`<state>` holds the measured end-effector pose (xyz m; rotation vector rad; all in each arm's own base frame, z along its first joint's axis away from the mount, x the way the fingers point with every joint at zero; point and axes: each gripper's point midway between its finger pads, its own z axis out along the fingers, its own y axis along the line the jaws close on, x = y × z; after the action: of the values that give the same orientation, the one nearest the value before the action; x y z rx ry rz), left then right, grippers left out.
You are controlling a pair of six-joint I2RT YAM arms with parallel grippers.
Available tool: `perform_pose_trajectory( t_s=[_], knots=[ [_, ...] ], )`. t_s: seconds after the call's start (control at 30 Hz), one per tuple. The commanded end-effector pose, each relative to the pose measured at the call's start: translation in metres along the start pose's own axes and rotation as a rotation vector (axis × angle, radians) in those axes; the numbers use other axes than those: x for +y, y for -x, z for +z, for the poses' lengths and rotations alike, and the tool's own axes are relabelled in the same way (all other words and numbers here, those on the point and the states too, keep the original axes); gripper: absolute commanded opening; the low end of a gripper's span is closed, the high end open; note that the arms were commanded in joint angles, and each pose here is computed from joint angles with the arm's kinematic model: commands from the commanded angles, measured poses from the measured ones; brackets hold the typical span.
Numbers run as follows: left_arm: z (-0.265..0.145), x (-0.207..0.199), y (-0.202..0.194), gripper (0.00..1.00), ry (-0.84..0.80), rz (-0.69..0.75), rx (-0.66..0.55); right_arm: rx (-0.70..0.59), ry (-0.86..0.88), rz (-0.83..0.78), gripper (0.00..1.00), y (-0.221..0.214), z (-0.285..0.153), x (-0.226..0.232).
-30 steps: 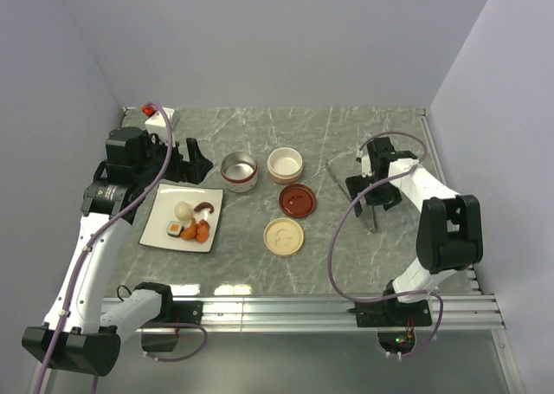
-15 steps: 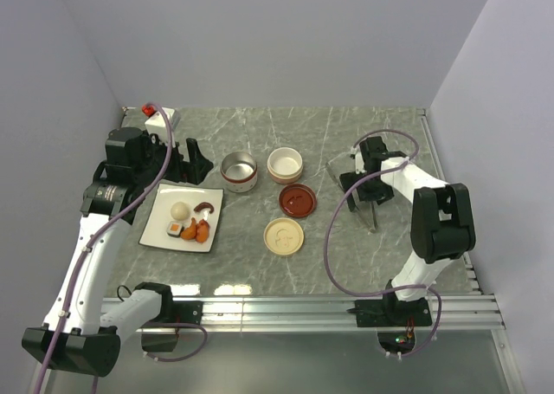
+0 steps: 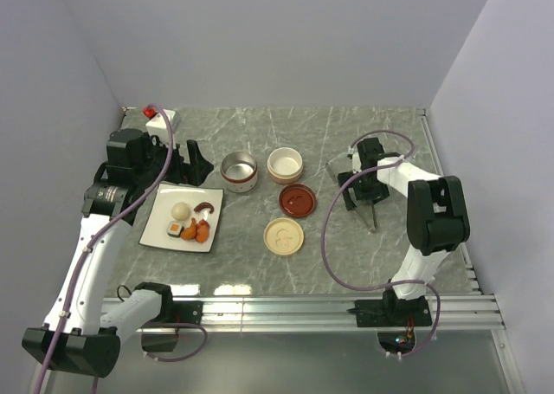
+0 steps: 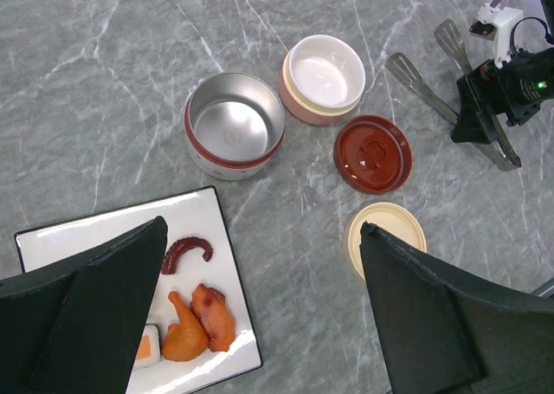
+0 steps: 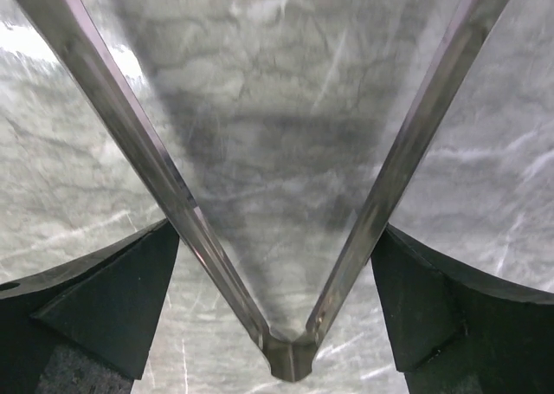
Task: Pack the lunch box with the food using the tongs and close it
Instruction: Grab the clamp with the right arm
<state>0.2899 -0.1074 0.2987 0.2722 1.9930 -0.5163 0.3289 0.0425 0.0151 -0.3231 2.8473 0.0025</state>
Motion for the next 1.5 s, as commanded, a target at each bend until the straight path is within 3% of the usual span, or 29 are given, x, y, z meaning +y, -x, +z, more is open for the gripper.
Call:
perform_pose_trajectory(
  t_s=[0.0,0.3,0.77,0.87,0.97,1.1,1.47],
  knots=[
    [-0.005,-0.007,0.006,0.99,-0.025,0.016,-0.032,-0.053,0.01,-0.008,0.97,0.017,0.007,0.004],
    [-0.003,-0.005,0.005,0.99,-0.019,0.012,-0.027,-0.023,0.016,-0.002,0.9,0.012,0.016,0.004],
    [-0.003,-0.006,0.005,1.0,-0.025,0.013,-0.025,0.014,0.009,0.029,0.91,0.019,0.019,0.0],
    [-0.002,-0.006,0.005,1.0,-0.027,0.013,-0.022,0.016,-0.001,0.028,0.86,0.02,0.019,-0.002],
    [-0.003,-0.007,0.007,0.99,-0.028,0.017,-0.023,0.006,0.007,0.028,0.72,0.019,0.017,-0.002],
    [-0.004,-0.007,0.007,0.99,-0.026,0.021,-0.018,-0.055,0.062,0.023,0.59,0.028,-0.007,0.005],
    [-0.009,-0.017,0.006,0.99,-0.085,0.054,-0.011,-0.203,0.194,-0.017,0.56,0.043,-0.089,0.025]
  ],
)
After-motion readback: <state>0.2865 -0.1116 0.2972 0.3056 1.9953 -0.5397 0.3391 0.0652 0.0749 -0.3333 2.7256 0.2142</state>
